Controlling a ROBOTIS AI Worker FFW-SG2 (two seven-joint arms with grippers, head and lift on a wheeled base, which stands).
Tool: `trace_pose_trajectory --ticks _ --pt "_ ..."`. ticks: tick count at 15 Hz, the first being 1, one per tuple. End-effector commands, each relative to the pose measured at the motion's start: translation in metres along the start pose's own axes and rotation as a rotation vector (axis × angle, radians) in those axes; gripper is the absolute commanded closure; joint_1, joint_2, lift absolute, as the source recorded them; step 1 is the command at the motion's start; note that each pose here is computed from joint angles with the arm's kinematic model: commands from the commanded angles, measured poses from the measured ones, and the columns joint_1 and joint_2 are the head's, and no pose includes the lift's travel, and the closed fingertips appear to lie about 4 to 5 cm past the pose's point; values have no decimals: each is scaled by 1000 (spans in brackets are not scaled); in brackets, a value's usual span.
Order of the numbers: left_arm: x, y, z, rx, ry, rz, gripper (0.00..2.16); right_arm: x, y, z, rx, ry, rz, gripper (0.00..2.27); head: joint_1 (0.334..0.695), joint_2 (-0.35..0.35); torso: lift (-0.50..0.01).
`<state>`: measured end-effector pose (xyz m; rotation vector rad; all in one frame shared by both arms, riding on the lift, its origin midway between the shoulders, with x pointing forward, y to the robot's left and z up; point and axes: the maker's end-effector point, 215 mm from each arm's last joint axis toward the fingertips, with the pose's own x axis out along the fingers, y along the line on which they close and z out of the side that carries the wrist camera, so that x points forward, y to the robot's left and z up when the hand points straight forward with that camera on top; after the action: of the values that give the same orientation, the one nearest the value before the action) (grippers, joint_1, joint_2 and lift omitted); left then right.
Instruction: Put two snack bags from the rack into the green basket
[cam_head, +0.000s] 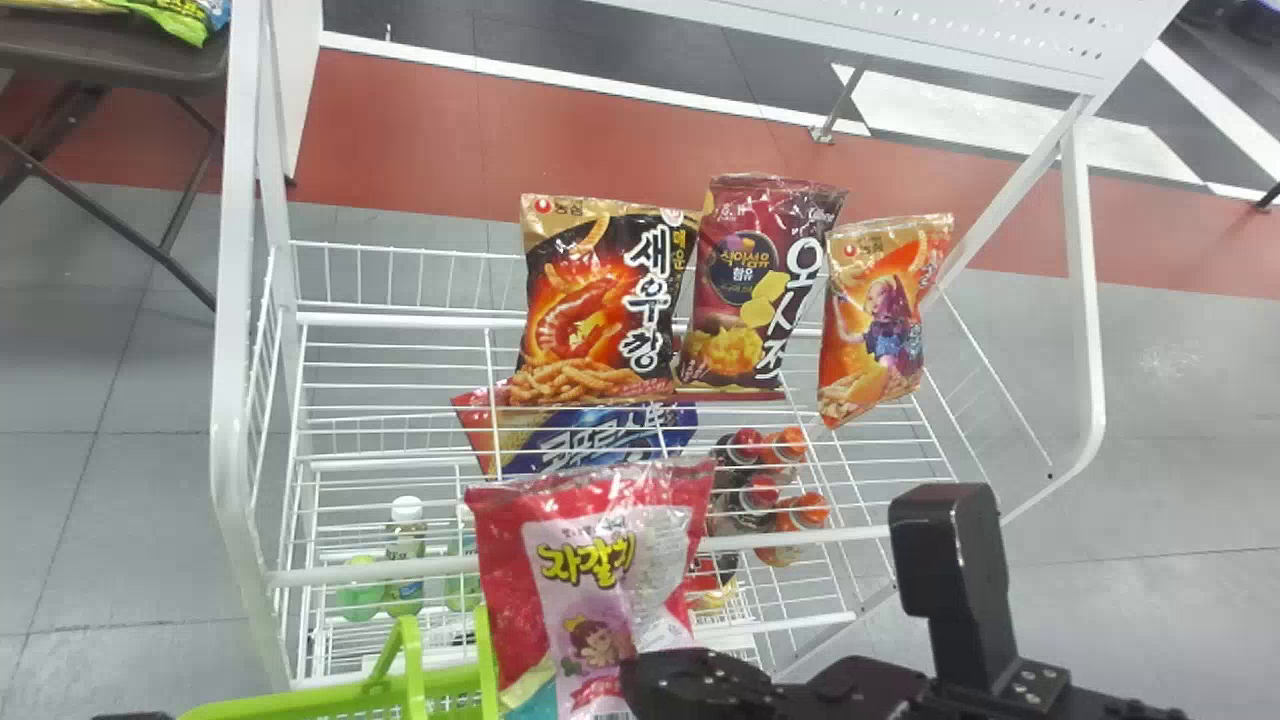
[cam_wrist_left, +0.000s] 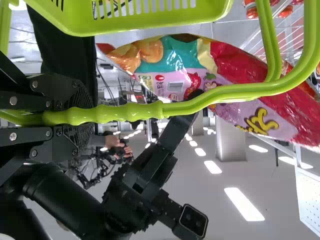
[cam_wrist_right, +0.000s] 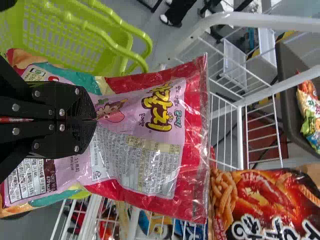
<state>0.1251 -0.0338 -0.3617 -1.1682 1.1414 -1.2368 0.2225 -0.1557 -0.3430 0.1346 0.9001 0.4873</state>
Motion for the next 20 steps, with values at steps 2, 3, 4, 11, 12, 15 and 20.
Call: trace_pose_trajectory --ticks 2,3,4,11,12,15,20 --pt "0 0 4 6 -3 1 1470 2 0 -3 -1 11 -25 2132 695 -350 -6" --pt "0 1 4 4 -4 2 1470 4 -2 -6 6 19 -27 2132 695 -350 -6" --pt "0 2 6 3 -4 2 1470 8 -4 -11 16 33 -30 2132 695 -350 -6" --pt "-3 2 12 14 -11 5 1470 15 -12 -39 -7 119 -38 2132 695 -350 -6" --pt "-3 2 13 16 -11 7 1470 17 -2 -43 -11 131 -11 2132 695 -350 -6" --pt "-2 3 13 17 -9 10 1470 23 34 -69 -12 192 79 2132 695 -350 -6" --pt "-1 -1 12 23 -6 5 1470 45 48 -103 9 285 128 2132 695 -350 -6"
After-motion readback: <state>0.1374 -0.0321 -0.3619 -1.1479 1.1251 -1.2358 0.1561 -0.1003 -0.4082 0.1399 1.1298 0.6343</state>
